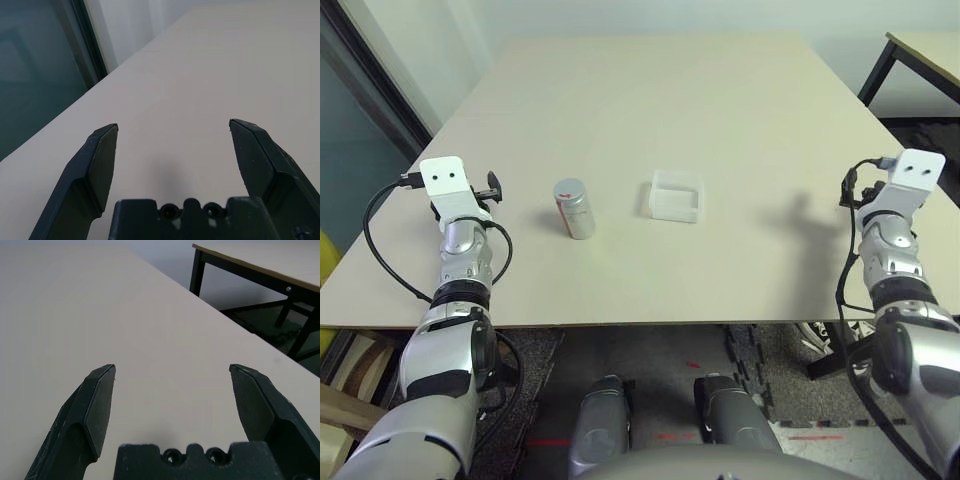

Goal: Pour the medicine from the bottle into the box.

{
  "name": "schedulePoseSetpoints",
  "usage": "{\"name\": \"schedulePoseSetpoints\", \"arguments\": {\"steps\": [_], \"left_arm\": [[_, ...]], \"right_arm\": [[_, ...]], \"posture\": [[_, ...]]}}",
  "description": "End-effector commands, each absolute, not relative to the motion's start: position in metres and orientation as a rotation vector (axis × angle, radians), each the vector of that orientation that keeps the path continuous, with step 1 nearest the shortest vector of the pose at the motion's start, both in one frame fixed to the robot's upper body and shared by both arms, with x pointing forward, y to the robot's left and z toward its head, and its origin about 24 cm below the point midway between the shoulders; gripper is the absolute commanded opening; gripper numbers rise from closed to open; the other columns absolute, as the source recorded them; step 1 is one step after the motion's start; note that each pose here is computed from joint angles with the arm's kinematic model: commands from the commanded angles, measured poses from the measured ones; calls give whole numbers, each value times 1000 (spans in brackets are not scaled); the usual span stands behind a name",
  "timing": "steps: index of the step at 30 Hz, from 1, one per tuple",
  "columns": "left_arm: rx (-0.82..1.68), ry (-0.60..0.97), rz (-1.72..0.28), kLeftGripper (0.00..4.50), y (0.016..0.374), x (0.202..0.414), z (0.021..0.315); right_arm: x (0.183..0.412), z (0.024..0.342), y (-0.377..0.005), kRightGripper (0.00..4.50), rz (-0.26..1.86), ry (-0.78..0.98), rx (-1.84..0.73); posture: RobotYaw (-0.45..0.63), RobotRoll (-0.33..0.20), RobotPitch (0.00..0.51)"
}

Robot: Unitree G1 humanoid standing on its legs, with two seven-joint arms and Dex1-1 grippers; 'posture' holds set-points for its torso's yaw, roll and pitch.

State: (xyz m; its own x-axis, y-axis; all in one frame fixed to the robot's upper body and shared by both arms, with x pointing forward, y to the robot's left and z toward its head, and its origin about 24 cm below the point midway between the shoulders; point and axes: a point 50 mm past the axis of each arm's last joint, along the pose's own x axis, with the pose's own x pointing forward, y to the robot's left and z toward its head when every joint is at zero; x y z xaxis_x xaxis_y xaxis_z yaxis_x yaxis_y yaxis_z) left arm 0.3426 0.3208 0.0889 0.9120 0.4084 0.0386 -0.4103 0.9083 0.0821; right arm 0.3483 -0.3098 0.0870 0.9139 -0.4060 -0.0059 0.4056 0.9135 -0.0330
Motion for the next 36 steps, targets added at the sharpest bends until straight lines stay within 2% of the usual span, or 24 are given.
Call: {"name": "schedulePoseSetpoints", "arguments": {"steps": [1, 5, 10, 18, 26, 36], "left_arm": [[87, -27, 419, 4458, 321, 342, 89], [67, -40, 372, 4458, 322, 343, 94], [57, -68, 195, 4458, 329, 339, 105], [141, -1, -183, 4458, 347, 311, 114], [137, 93, -493, 4458, 345, 288, 116], [136, 168, -752, 4458, 321, 283, 105]], "right_arm": [[350, 89, -311, 4500, -411, 15, -47], [348, 87, -313, 4500, -392, 27, -52], [349, 86, -310, 4500, -293, 45, -64], [354, 99, -307, 4500, -104, 36, -104], [360, 114, -281, 4500, 301, 34, -148], [359, 143, -258, 4500, 756, 66, -235]], "posture": [[-62, 0, 51], [-59, 0, 52], [-44, 0, 49], [-31, 0, 68], [-10, 0, 74], [-34, 0, 72]]}}
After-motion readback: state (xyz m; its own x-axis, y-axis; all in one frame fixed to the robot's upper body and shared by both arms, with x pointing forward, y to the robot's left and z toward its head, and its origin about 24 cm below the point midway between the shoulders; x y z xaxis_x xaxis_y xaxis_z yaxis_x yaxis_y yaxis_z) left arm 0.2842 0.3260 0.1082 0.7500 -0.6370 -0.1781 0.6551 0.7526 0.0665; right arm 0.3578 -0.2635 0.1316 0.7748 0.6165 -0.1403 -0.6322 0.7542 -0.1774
